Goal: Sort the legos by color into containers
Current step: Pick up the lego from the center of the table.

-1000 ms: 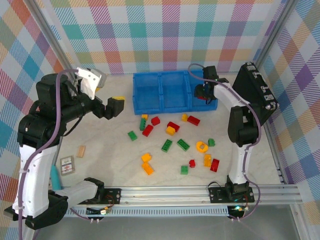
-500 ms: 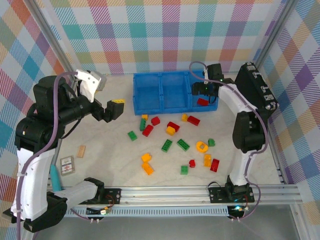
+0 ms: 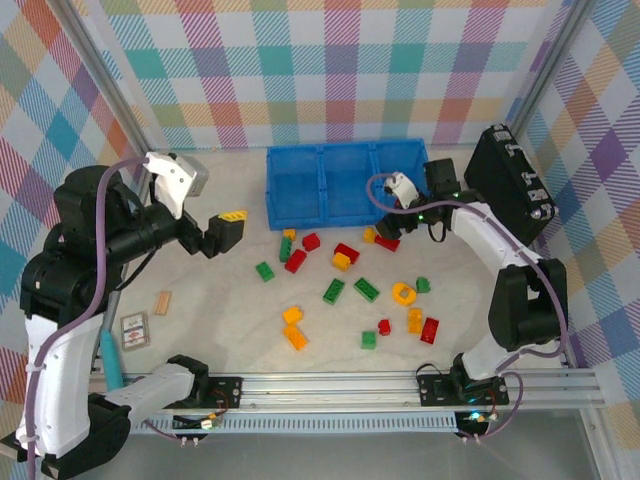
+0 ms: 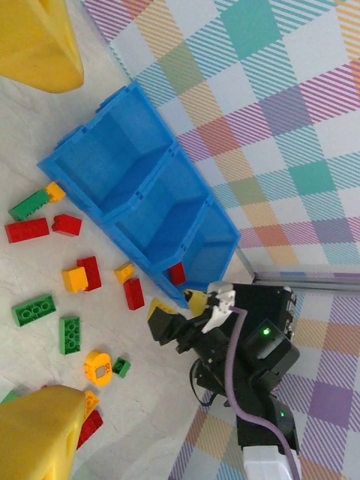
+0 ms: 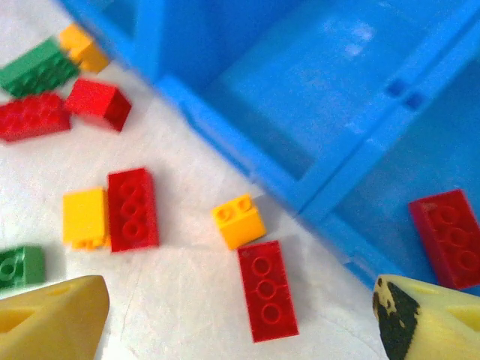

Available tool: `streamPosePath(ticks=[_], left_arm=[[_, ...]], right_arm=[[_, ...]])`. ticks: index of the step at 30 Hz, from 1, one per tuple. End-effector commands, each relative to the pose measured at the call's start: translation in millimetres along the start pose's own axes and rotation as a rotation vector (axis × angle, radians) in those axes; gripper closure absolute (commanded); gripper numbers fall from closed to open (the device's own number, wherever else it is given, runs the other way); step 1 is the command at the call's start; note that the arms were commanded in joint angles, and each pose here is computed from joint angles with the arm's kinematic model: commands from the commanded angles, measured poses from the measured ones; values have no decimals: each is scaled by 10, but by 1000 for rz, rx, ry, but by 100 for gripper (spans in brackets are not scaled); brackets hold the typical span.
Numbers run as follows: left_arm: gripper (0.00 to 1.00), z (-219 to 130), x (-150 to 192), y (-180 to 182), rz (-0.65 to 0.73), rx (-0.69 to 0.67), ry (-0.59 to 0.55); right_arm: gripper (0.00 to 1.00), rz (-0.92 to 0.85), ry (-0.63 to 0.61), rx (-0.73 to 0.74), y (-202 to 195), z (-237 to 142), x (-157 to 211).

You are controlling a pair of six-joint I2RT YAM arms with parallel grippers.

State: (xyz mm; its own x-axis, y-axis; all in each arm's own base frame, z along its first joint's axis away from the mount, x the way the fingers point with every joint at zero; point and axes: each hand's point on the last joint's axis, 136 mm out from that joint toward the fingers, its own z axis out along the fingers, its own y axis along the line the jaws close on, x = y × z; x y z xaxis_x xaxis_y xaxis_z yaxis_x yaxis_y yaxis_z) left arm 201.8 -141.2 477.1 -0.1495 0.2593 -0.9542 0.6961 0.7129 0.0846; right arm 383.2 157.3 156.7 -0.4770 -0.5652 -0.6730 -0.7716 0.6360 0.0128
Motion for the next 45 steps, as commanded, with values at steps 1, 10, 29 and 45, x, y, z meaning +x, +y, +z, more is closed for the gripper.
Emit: streamPosePath(ticks=[1, 10, 29, 45], left_arm=[[0, -61, -65, -86, 38, 30, -39], [0, -73, -4, -90, 58, 25, -25], [0, 172, 190, 13, 62, 13, 43], [0, 15, 212, -17, 113, -23, 19]], right_arm=[[9, -169, 18, -74, 154, -4, 77], [10, -190, 183, -97, 120, 470, 512], [21, -221, 335, -13, -233, 1069, 902], [73, -213, 337, 70, -212, 699, 772]])
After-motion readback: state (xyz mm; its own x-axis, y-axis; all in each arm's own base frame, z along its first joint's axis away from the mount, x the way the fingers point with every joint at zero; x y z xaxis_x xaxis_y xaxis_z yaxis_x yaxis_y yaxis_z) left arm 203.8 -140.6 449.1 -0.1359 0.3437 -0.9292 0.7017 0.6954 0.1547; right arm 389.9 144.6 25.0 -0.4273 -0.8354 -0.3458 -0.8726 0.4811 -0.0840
